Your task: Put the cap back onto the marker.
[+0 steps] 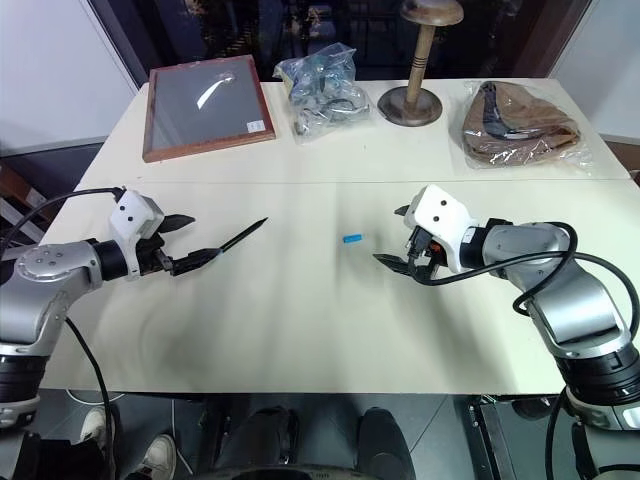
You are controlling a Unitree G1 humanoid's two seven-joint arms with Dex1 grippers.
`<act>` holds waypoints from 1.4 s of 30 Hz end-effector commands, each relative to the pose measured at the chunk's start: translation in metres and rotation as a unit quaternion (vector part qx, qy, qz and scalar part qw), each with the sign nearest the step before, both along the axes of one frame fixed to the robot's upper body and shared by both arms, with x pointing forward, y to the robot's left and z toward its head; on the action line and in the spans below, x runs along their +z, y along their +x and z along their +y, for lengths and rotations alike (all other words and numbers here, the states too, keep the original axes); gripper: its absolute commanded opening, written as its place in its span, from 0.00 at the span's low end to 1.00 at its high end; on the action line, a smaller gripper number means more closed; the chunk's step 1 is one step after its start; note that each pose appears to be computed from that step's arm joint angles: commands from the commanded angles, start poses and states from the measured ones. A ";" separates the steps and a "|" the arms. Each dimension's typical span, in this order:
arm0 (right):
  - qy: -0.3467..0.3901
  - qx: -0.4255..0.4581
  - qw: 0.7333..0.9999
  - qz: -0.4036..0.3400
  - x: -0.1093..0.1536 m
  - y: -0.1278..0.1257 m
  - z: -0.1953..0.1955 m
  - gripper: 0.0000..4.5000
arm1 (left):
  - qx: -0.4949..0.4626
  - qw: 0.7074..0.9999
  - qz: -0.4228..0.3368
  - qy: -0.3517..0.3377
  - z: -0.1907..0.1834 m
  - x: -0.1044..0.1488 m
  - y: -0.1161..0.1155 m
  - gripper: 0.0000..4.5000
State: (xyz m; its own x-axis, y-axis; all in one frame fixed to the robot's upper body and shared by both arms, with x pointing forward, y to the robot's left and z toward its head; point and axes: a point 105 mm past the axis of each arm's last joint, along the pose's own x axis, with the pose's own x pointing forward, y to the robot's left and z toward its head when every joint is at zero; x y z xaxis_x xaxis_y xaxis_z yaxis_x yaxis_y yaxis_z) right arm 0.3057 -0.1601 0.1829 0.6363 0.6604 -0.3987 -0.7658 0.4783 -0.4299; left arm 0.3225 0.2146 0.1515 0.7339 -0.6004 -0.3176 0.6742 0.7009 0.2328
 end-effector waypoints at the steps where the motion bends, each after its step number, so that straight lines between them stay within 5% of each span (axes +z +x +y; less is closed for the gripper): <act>1: -0.001 0.010 1.000 -0.029 0.013 -0.001 0.005 1.00 | 0.007 1.000 -0.017 0.000 0.003 0.008 0.003 1.00; 25: 0.030 -0.038 0.997 -0.063 0.024 -0.014 0.016 1.00 | 0.007 0.999 0.036 -0.016 -0.008 -0.035 0.067 1.00; 42: 0.045 -0.076 0.994 -0.068 0.023 -0.021 0.015 1.00 | -0.053 0.997 0.052 0.035 -0.026 -0.054 0.066 1.00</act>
State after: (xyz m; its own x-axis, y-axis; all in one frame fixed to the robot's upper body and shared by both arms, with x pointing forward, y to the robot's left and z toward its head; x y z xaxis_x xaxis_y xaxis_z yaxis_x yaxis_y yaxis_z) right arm 0.2865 -0.1474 0.1929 0.7664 0.5724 -0.2915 -0.6385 0.6291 -0.4433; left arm 0.3912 0.1916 0.1050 0.6397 -0.6494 -0.4113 0.7575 0.6233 0.1941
